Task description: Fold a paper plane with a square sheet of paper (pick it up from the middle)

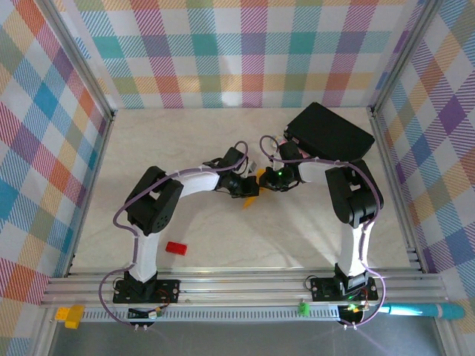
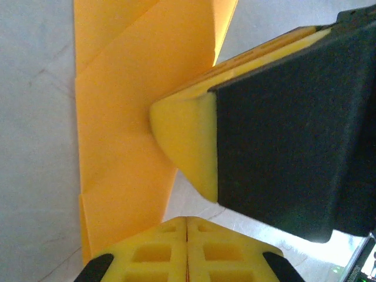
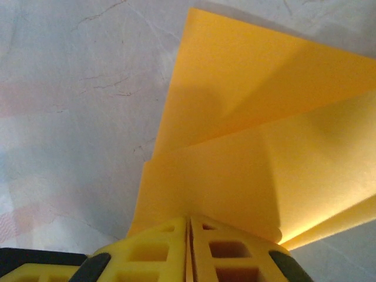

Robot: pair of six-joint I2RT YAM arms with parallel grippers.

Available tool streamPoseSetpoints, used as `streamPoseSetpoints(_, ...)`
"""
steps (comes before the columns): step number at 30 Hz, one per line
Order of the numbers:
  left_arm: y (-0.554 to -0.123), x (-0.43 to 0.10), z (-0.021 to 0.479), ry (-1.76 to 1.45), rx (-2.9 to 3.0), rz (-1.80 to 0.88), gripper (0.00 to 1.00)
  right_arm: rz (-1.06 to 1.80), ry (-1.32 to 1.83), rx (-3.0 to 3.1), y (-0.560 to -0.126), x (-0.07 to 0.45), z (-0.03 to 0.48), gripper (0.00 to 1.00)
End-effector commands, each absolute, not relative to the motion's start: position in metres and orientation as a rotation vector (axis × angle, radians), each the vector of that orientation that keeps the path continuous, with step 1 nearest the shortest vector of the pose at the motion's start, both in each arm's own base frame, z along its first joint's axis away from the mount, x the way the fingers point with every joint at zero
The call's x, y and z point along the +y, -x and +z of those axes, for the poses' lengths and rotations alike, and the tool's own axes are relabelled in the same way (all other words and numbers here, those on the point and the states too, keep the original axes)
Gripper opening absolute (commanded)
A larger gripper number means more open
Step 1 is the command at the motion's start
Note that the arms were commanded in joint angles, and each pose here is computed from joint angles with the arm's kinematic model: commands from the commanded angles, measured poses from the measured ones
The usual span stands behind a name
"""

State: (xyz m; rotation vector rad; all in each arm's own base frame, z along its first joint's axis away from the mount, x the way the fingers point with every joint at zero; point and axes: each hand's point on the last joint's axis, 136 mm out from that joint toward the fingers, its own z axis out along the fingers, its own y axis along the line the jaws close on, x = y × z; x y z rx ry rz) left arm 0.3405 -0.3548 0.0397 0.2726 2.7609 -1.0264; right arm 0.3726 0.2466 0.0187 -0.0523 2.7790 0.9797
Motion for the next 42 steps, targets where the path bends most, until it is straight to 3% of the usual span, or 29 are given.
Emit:
streamPoseSetpoints(1, -0.343, -0.36, 0.037, -0.296, 2.77, -1.042, 0.07, 0.927, 0.033, 2.867, -0.36, 0.236, -0.009, 0.1)
streamPoseSetpoints(22, -0.296, -0.325, 0.002, -0.265, 2.976, -0.938, 0.01, 0.651, -0.131, 3.036, -0.353, 0.206, -0.033, 0.06)
streamPoseSetpoints(42, -0.241, -0.28, -0.023, -0.189, 3.125, -0.827, 0.02, 0.608, -0.164, 3.075, -0.353, 0.203, -0.035, 0.07)
